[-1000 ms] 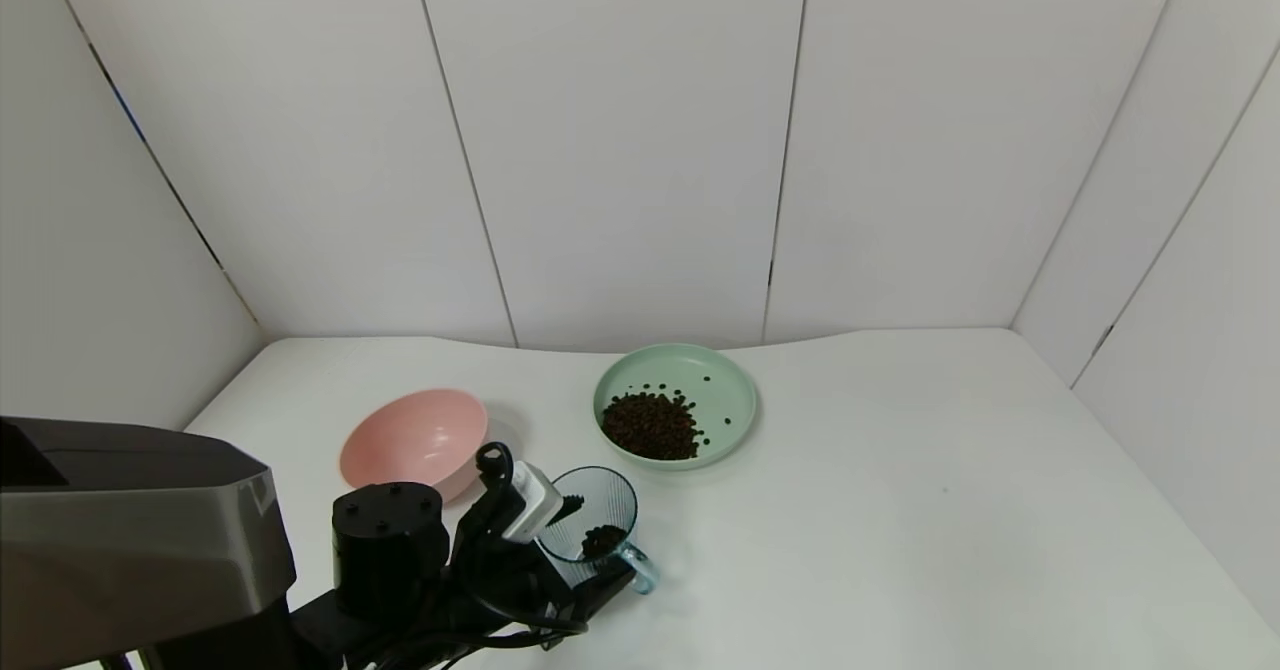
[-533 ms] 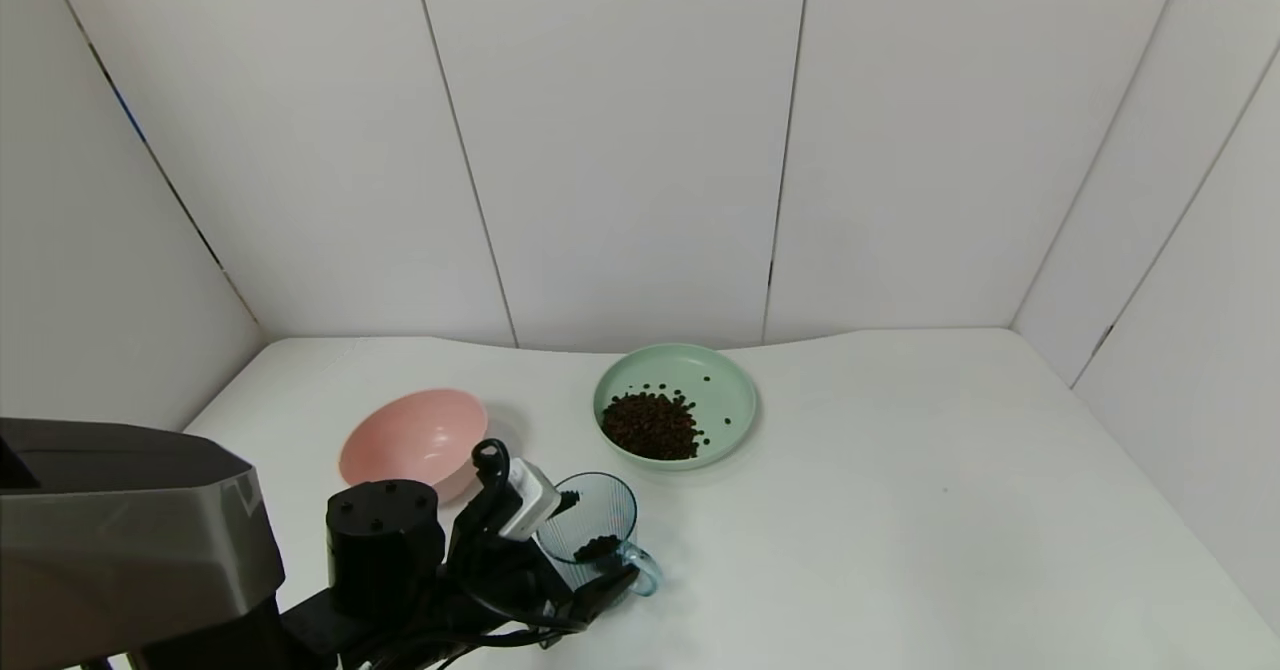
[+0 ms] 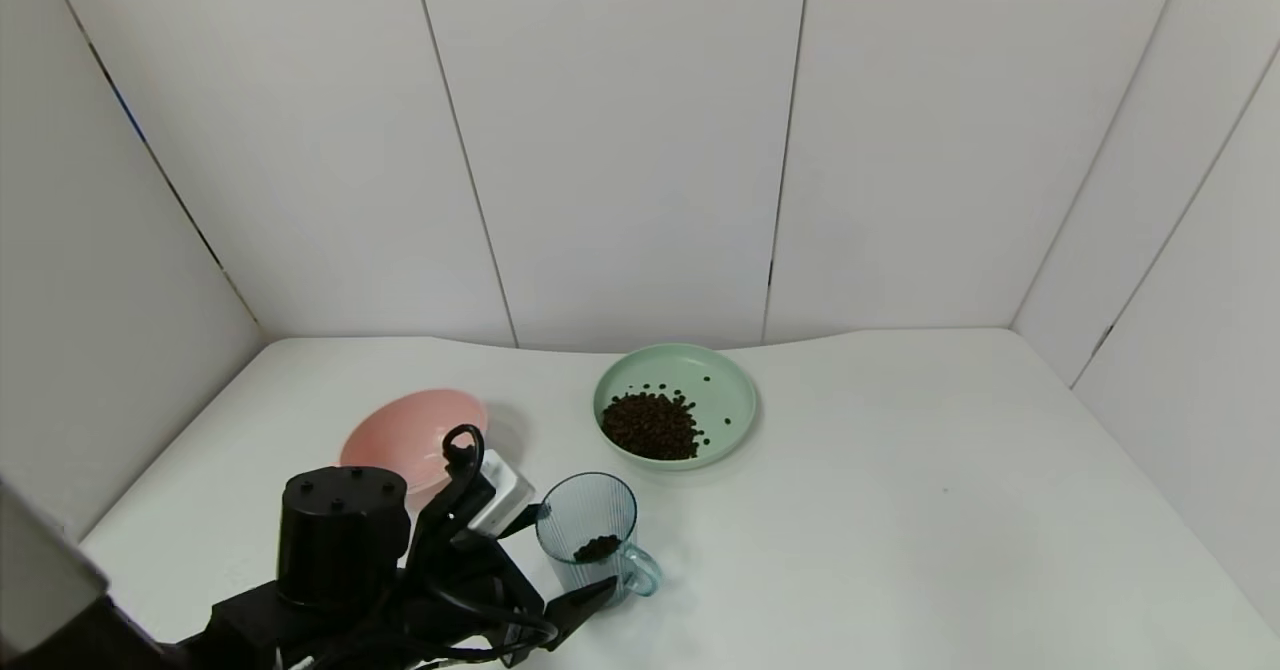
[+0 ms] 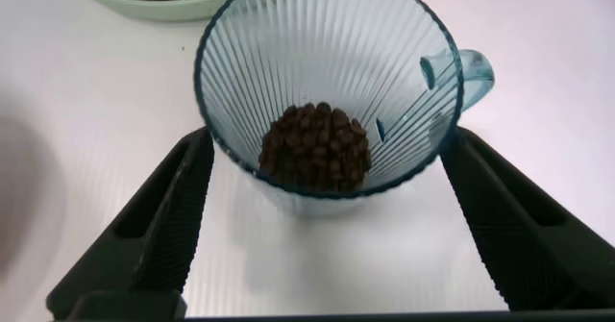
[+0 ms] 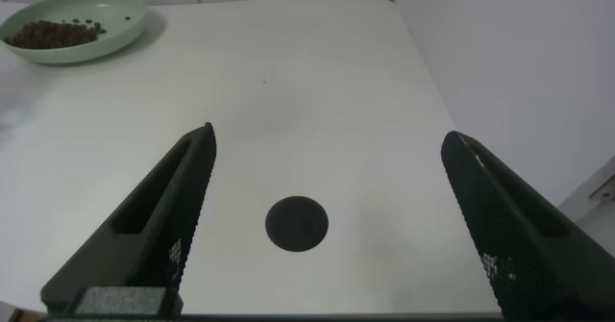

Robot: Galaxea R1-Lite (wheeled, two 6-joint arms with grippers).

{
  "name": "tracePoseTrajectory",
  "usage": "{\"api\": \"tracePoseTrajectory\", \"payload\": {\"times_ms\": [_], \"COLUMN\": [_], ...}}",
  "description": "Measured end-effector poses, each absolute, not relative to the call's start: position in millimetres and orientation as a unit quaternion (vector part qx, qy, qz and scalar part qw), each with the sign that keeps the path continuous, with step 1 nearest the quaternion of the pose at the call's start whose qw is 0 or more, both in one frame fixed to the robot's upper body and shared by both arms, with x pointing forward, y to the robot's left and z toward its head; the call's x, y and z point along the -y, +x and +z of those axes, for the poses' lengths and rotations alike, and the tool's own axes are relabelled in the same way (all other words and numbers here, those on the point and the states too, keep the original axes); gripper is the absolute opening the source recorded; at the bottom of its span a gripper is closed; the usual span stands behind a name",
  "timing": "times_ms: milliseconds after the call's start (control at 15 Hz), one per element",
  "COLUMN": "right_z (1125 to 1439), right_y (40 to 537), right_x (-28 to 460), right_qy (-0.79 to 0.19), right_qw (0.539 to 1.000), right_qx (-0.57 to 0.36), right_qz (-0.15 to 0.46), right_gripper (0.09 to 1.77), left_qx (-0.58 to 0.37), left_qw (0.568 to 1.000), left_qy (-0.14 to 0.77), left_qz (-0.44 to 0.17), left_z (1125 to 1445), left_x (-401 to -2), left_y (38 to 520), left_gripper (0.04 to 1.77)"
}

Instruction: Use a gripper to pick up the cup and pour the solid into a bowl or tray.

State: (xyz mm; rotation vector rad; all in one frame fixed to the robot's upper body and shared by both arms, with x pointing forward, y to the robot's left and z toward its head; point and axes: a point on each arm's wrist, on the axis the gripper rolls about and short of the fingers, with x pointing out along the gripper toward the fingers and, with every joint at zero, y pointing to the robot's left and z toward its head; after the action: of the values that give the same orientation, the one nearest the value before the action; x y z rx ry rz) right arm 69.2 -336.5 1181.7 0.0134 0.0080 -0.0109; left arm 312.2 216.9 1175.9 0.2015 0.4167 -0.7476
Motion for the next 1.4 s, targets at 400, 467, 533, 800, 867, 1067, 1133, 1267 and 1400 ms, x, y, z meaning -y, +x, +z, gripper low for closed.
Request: {"api": "tracePoseTrajectory", "payload": {"times_ms": [400, 467, 533, 800, 867, 1067, 1133, 1267, 1400], "right_z": [1182, 1182, 1182, 1182, 1182, 1182, 1182, 1182, 1182], "right_y": [69, 69, 69, 69, 69, 69, 69, 69, 69], "right_x": [336, 336, 336, 336, 336, 336, 336, 336, 336], "right_qy": [0.007, 0.007, 0.007, 0.007, 0.007, 0.007, 0.007, 0.007, 0.007], "right_qw": [1.000, 1.000, 1.000, 1.000, 1.000, 1.000, 1.000, 1.000, 1.000], "right_qx": [-0.004, -0.004, -0.004, -0.004, -0.004, -0.004, -0.004, -0.004, -0.004], "right_qz": [-0.005, -0.005, -0.005, -0.006, -0.006, -0.006, -0.005, -0.006, -0.005], "right_gripper": [1.71, 1.71, 1.71, 1.71, 1.71, 1.71, 1.71, 1.71, 1.71], "left_qx": [-0.211, -0.199, -0.191, -0.164, -0.153, -0.148, -0.151, -0.146, -0.145], "left_qw": [0.932, 0.938, 0.943, 0.963, 0.967, 0.974, 0.974, 0.977, 0.978], "left_qy": [0.094, 0.090, 0.085, 0.079, 0.074, 0.075, 0.077, 0.077, 0.078], "left_qz": [-0.281, -0.269, -0.257, -0.197, -0.187, -0.155, -0.148, -0.137, -0.126], "left_z": [1233, 1245, 1253, 1279, 1284, 1290, 1292, 1300, 1307], "left_x": [-236, -242, -247, -263, -266, -273, -276, -280, -286], "left_y": [293, 290, 286, 266, 262, 248, 243, 233, 220], "left_gripper": [1.69, 1.70, 1.70, 1.70, 1.70, 1.71, 1.71, 1.71, 1.71]}}
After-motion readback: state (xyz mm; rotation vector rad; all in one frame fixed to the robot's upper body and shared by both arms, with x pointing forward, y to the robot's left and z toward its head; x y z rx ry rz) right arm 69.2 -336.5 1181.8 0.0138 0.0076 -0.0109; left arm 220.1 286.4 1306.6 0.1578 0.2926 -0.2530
